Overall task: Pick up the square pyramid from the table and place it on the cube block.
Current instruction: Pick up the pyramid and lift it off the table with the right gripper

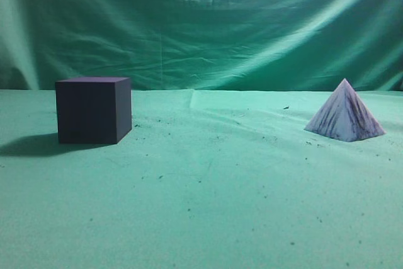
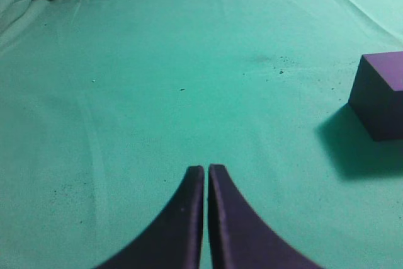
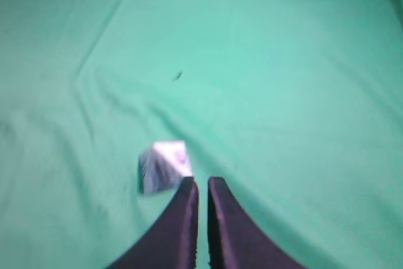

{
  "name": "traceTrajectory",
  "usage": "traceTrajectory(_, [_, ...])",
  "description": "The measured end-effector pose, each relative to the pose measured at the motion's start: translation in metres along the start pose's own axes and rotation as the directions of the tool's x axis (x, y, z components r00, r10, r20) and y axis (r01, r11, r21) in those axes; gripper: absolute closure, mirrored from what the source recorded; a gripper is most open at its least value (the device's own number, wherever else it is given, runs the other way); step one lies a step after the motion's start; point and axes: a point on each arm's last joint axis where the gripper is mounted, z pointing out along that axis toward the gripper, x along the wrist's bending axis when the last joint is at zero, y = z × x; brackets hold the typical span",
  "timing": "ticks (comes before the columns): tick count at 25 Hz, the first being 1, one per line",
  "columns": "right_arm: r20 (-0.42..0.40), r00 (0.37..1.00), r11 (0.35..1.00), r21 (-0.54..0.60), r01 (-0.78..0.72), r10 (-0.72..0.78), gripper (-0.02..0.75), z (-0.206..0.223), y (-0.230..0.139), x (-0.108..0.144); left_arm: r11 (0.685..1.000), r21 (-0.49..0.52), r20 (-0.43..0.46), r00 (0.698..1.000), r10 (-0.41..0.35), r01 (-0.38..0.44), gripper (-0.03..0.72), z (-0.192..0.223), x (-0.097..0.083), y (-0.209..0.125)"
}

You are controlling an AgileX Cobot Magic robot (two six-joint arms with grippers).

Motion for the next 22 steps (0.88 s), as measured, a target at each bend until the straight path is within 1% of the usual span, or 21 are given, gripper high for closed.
traceTrajectory(3, [-0.108, 0.99, 0.983, 0.152, 0.105, -0.089, 0.738, 0.018, 0.011, 0.011, 1.0, 0.0, 0.0, 1.0, 0.0, 0.0, 0.688, 0.0, 0.0, 0.0])
traceTrajectory(5, [-0.147, 0.982, 0.961, 0.235, 0.147, -0.114, 0.738, 0.035, 0.017, 0.017, 1.0, 0.0, 0.0, 1.0, 0.0, 0.0, 0.688, 0.0, 0.0, 0.0])
traceTrajectory(8, [-0.16, 0.977, 0.927, 0.326, 0.186, -0.14, 0.738, 0.061, 0.025, 0.023, 1.0, 0.0, 0.0, 1.0, 0.0, 0.0, 0.688, 0.0, 0.0, 0.0])
traceTrajectory(12, [-0.168, 0.972, 0.889, 0.402, 0.219, -0.164, 0.738, 0.101, 0.03, 0.027, 1.0, 0.0, 0.0, 1.0, 0.0, 0.0, 0.688, 0.0, 0.0, 0.0])
traceTrajectory(13, [-0.167, 0.972, 0.884, 0.413, 0.219, -0.163, 0.669, 0.108, 0.031, 0.027, 1.0, 0.0, 0.0, 1.0, 0.0, 0.0, 0.688, 0.0, 0.0, 0.0])
traceTrajectory(14, [-0.17, 0.973, 0.875, 0.433, 0.216, -0.157, 0.669, 0.117, 0.031, 0.027, 1.0, 0.0, 0.0, 1.0, 0.0, 0.0, 0.688, 0.0, 0.0, 0.0])
traceTrajectory(18, [-0.181, 0.977, 0.855, 0.482, 0.19, -0.115, 0.381, 0.146, 0.032, 0.029, 1.0, 0.0, 0.0, 1.0, 0.0, 0.0, 0.688, 0.0, 0.0, 0.0])
traceTrajectory(20, [-0.185, 0.978, 0.846, 0.502, 0.177, -0.095, 0.206, 0.158, 0.033, 0.03, 1.0, 0.0, 0.0, 1.0, 0.0, 0.0, 0.688, 0.0, 0.0, 0.0])
traceTrajectory(21, [-0.186, 0.979, 0.839, 0.516, 0.174, -0.089, 0.14, 0.165, 0.032, 0.031, 1.0, 0.0, 0.0, 1.0, 0.0, 0.0, 0.688, 0.0, 0.0, 0.0])
traceTrajectory(22, [-0.186, 0.979, 0.833, 0.526, 0.173, -0.085, 0.106, 0.171, 0.031, 0.031, 1.0, 0.0, 0.0, 1.0, 0.0, 0.0, 0.688, 0.0, 0.0, 0.0])
